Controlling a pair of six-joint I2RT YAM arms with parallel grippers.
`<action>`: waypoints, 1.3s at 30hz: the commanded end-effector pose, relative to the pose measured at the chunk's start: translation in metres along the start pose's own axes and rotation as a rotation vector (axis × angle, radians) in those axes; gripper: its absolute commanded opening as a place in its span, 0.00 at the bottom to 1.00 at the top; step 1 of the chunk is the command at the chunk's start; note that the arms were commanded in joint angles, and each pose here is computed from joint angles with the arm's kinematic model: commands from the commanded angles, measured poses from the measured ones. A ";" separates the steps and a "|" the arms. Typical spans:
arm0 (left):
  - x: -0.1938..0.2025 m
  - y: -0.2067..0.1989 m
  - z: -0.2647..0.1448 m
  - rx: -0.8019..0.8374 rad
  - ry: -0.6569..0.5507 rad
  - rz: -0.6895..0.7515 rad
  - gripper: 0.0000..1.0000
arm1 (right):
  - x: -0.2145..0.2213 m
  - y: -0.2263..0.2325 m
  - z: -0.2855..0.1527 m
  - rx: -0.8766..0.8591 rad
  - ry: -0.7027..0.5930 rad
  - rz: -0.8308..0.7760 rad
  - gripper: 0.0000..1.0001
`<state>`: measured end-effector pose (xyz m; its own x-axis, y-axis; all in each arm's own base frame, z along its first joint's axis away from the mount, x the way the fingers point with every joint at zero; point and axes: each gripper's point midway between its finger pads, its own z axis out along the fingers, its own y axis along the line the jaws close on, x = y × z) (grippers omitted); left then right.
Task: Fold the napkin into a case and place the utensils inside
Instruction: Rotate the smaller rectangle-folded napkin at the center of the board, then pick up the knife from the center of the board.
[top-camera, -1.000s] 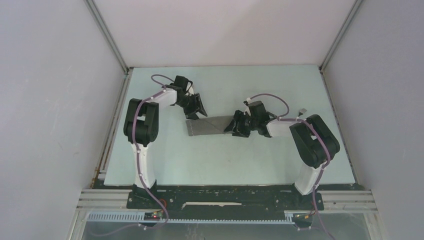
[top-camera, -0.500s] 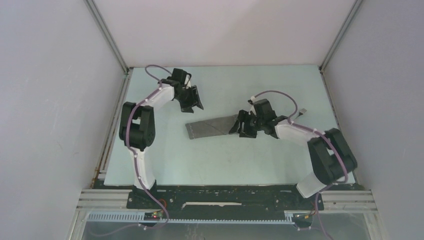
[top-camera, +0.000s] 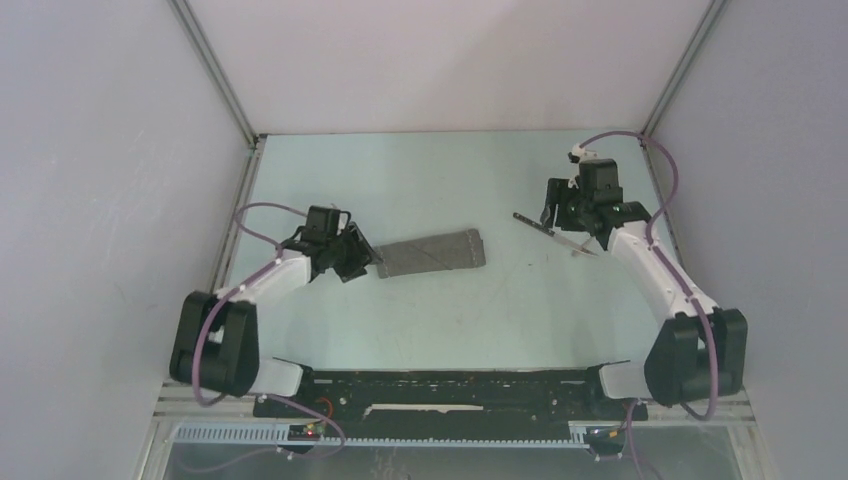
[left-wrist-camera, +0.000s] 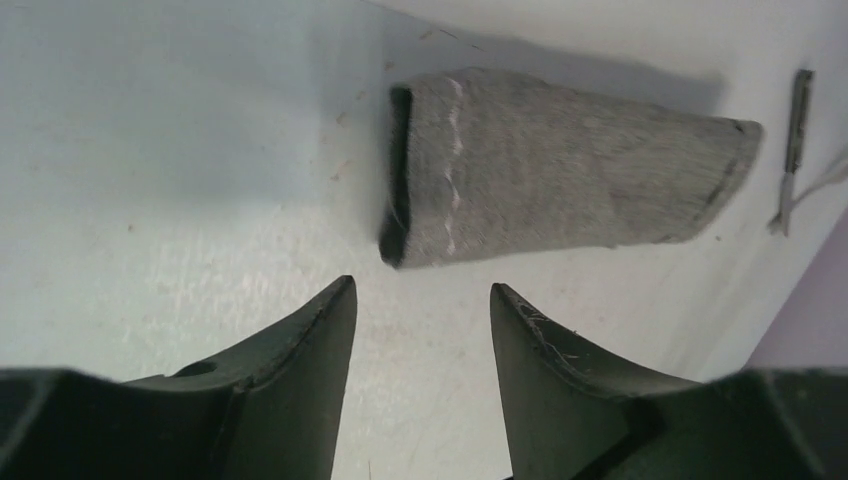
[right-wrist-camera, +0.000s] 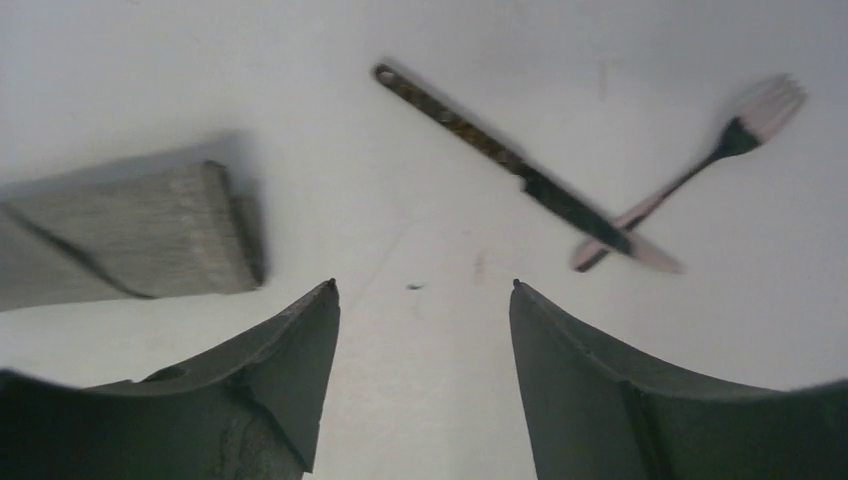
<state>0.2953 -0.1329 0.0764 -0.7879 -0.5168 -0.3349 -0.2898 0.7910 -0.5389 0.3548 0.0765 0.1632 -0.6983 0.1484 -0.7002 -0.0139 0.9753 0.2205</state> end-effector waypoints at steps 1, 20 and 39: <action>-0.023 -0.019 0.025 0.056 -0.020 -0.048 0.55 | 0.012 -0.058 0.020 0.144 0.169 -0.296 0.68; -0.062 -0.039 0.076 0.015 0.091 0.024 0.56 | 0.034 -0.074 0.133 -0.148 0.356 -0.615 0.62; -0.023 -0.040 -0.009 0.103 0.058 0.200 0.63 | 0.052 -0.062 0.157 -0.255 0.436 -0.817 0.13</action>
<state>0.3396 -0.1432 0.1193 -0.8310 -0.3819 -0.4044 -0.1210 0.8337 -0.5388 0.4381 0.0441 0.0170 -0.6651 -0.6144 -0.4244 -0.6669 0.7445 -0.0326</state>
